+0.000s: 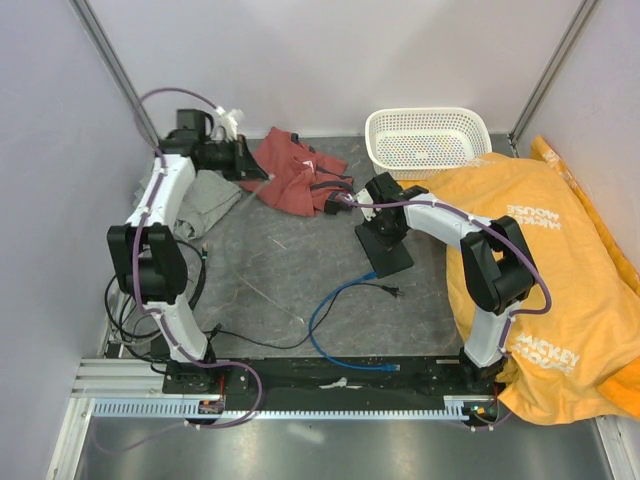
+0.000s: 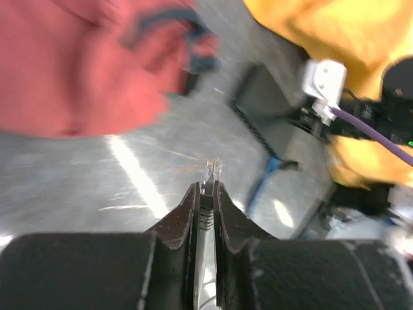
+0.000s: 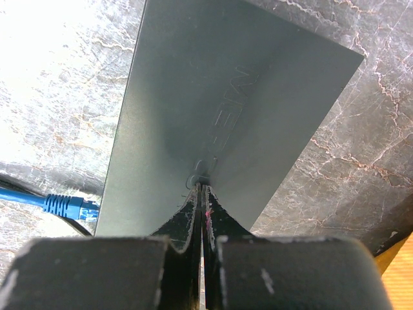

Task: Pull the plug from the switch port

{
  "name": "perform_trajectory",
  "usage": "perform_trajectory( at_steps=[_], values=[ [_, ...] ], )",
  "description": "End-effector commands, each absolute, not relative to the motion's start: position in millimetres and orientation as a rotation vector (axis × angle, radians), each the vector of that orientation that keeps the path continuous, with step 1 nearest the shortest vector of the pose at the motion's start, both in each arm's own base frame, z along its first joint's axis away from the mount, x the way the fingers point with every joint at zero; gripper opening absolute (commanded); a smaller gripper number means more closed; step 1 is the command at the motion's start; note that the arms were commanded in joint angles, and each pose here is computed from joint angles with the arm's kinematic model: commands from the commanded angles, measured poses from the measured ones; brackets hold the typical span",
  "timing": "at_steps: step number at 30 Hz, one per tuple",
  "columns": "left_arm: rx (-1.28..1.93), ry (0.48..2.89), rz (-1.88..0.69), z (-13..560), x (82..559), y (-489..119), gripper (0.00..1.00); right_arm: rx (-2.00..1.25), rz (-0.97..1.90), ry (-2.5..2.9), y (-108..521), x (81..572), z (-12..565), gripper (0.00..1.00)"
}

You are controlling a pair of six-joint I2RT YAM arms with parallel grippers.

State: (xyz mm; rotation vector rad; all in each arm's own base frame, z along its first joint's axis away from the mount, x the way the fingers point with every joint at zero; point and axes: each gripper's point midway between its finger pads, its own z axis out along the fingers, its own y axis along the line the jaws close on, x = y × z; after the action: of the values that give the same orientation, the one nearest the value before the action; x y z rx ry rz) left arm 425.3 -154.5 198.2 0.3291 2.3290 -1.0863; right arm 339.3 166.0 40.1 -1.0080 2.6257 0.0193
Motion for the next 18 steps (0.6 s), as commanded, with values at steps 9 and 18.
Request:
perform_trajectory(
  at_steps=[9,18],
  values=[
    [0.276,2.645,-0.612,146.0,418.2,-13.9,0.02,-1.043,0.048,2.564,194.1,361.9,17.8,0.00],
    [0.089,2.773,-0.256,99.1,381.4,81.2,0.02,-1.065,0.035,2.576,186.5,349.3,13.0,0.00]
  ],
)
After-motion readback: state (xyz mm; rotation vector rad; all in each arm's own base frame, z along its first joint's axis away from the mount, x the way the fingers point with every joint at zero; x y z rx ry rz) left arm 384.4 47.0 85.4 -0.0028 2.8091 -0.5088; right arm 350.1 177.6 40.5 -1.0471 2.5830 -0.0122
